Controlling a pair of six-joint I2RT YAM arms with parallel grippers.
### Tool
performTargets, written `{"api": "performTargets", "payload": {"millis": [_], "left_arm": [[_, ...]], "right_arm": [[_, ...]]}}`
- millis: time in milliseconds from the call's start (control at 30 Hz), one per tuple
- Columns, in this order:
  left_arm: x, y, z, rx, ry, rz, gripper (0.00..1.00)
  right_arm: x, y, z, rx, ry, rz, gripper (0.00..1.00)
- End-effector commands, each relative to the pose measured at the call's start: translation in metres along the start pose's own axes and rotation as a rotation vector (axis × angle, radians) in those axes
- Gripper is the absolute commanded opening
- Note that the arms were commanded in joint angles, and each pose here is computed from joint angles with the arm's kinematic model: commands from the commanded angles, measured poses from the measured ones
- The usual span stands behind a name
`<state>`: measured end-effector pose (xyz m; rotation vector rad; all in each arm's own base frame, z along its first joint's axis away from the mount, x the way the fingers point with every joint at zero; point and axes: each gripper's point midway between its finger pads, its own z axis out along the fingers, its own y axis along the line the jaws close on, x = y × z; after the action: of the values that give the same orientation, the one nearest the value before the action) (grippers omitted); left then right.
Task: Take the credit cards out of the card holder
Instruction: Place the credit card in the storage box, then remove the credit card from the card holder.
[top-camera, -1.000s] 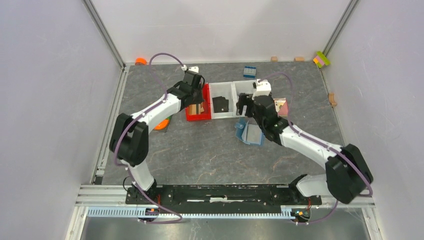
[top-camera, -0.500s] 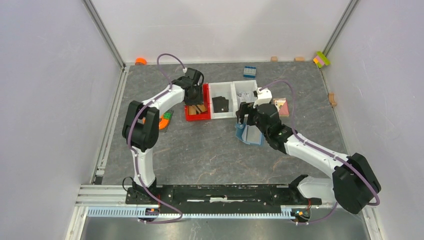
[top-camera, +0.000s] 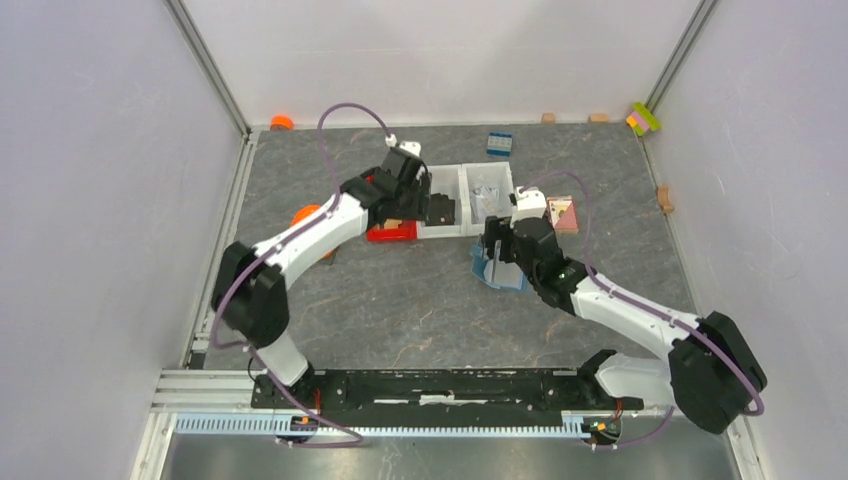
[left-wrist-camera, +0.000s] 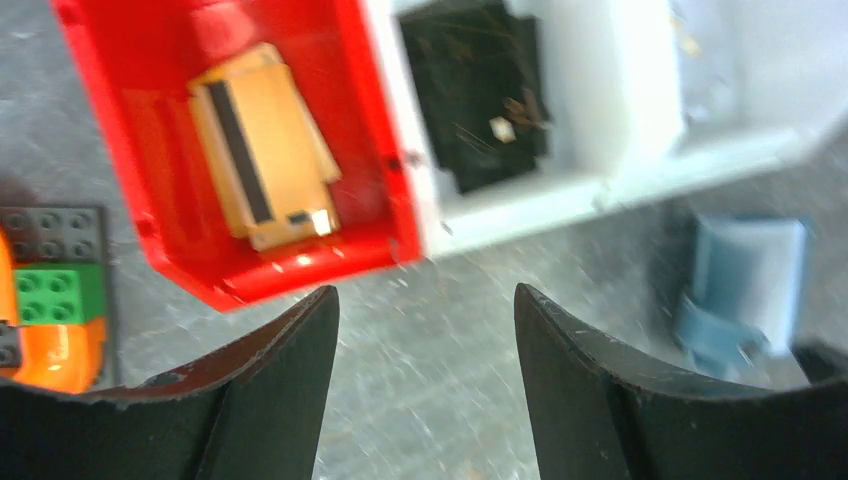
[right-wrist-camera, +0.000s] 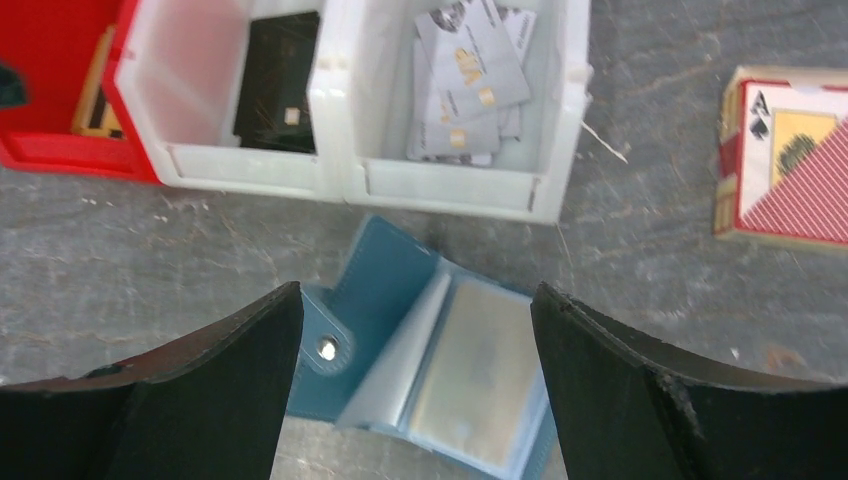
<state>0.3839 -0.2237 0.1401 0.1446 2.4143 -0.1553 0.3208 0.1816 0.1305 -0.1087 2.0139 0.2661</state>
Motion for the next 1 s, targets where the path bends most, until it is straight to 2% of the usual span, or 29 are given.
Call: {"api": "performTargets", "payload": {"millis": [0,133,300,400,467,600,767,833,967], "left_arm": [[0.014,-0.051,-0.034,0.179,-0.072,0.037,0.72],[0.056,-0.102,-0.046,0.326,-0.093,0.111,0.78],[0.085,-0.139,-0.034,0.538,-0.071,0.113,0.83],[0.095,-0.151,-0.022,0.582,-0.035,0.143,0.85],[0.097,-0.162,-0.018,0.628,-0.035,0.147,0.90],[0.099,-0.180,-0.023,0.720,-0.046,0.167,0.90],[0.105,-0.190,-0.011,0.722,-0.029,0.216,0.90],[0.108,-0.197,-0.004,0.720,-0.008,0.229,0.88],[0.121,-0.205,0.014,0.668,0.072,0.256,0.67]], "right_arm": [[0.009,-0.021,-0.017,0.071,-0.017,0.010,0.87],[0.026,-0.029,-0.027,0.051,-0.057,0.047,0.87],[0.023,-0.045,-0.028,0.151,-0.062,0.052,0.88],[0.026,-0.066,-0.032,0.258,-0.084,0.063,0.88],[0.028,-0.068,-0.033,0.259,-0.108,0.077,0.88],[0.028,-0.070,-0.033,0.267,-0.114,0.083,0.87],[0.035,-0.081,-0.033,0.332,-0.096,0.081,0.88],[0.038,-0.084,-0.033,0.354,-0.088,0.092,0.89],[0.043,-0.089,-0.033,0.384,-0.089,0.126,0.85]]}}
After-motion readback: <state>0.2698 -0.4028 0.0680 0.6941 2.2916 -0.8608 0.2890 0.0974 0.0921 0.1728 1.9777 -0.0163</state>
